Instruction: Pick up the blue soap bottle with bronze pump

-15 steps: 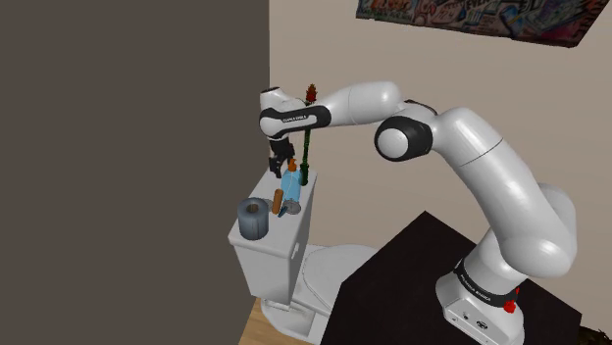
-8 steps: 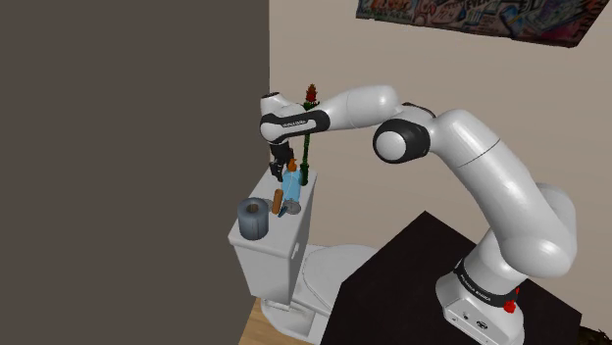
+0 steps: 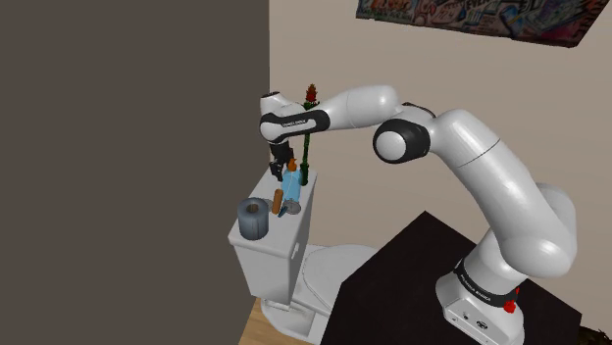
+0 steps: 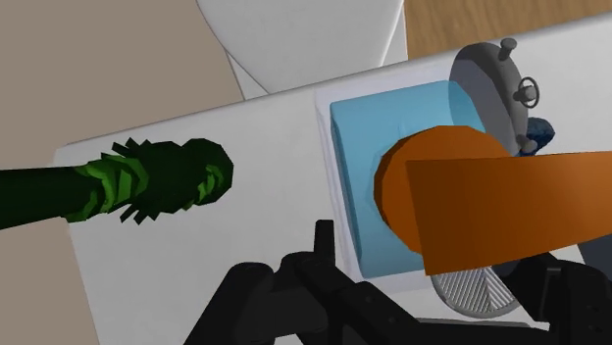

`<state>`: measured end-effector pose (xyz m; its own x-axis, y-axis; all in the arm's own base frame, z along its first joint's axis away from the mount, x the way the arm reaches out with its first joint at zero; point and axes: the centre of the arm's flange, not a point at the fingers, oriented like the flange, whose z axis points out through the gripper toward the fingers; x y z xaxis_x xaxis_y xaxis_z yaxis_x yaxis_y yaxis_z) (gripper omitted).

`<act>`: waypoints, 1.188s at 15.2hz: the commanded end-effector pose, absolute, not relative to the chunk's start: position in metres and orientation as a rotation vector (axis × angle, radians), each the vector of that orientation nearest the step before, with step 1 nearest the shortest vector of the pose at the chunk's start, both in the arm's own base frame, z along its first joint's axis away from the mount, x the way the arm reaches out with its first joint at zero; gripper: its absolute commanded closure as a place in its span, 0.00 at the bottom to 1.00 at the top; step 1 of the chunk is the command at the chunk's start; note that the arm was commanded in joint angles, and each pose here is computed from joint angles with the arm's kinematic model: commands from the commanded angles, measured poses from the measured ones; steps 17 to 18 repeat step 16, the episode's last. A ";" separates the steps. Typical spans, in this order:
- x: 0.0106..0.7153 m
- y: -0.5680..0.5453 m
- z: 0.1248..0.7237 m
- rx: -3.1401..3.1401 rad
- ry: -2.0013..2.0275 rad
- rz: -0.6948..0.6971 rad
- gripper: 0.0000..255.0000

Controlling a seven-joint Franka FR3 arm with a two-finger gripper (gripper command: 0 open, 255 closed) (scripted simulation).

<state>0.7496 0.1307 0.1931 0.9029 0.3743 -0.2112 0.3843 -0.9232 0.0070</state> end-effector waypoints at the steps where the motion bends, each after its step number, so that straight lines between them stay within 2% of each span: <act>1: 0.749 0.131 0.201 3.017 0.602 -0.321 1.00; 14: 0.749 0.131 0.270 3.017 0.602 -0.321 1.00; 18: 0.749 0.131 0.271 3.017 0.602 -0.321 1.00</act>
